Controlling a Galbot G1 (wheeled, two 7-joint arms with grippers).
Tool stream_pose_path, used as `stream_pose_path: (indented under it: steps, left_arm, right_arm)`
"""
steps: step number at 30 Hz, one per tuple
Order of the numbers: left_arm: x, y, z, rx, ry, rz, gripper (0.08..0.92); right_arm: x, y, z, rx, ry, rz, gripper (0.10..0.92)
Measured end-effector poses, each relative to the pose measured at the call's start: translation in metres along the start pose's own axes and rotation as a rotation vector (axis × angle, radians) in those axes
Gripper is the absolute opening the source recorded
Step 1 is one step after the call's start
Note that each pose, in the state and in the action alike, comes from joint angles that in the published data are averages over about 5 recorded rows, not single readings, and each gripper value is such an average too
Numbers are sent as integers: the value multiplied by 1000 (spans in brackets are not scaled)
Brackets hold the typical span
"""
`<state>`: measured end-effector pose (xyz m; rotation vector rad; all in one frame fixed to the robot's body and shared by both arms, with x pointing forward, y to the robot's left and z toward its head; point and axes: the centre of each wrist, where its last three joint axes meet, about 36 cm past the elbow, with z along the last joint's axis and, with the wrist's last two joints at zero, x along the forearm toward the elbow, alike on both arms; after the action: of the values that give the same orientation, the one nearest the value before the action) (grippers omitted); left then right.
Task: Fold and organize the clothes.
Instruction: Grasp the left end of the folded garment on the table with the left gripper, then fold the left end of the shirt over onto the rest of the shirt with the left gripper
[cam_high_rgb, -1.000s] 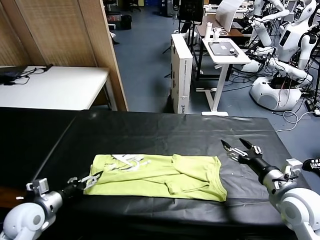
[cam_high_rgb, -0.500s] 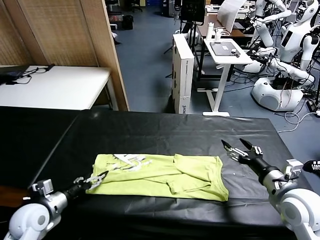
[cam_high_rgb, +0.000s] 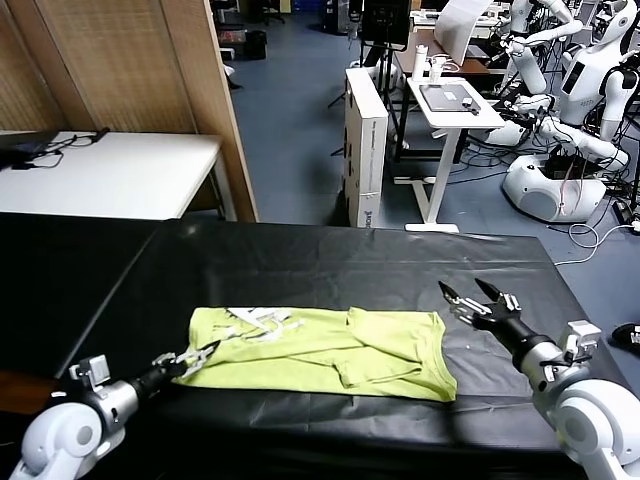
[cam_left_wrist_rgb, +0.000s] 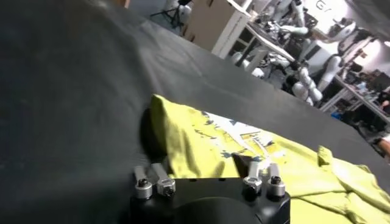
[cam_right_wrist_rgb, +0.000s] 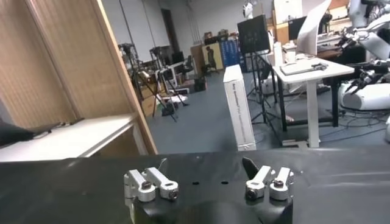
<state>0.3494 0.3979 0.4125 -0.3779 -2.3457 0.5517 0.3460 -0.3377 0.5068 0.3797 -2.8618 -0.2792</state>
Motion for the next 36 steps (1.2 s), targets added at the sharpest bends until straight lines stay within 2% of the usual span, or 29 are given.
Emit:
stream_pose_path:
  steps: [2,4,7,10,20,24,26,29,36]
  left_arm:
    - [2,-2,-1,3,-3,-5,201]
    - [4,-5,-2,-1,-8,-12,172]
    - [10,-10,-6,-36,-24,-38,183]
    - [19,-12,-14,-101,-55,-95,178]
    - [72,1,-57,-310,-203,-317,178]
    - [84,-3,-60,-340,-222,-364,178]
    - [84,-10,-56,-327,-218,-358,178]
    - [77,-31,-47,-277,-202,-309,178]
    - [39,-95,-16,-150,-159,-109,178]
  right_arm:
    - [-1,-1,1,0,0,3,907]
    - [-2,-1,1,-1,0,6,907]
    - [-4,-1,4,-2,0,11,907]
    - [-6,0,8,0,3,16,907]
    - [-12,6,20,-8,15,20,907]
    - [-10,6,22,-8,-1,27,907]
    - [-7,6,23,3,-24,31,907]
    - [0,4,28,30,-59,48,907]
    - [23,-3,51,92,-57,114,907]
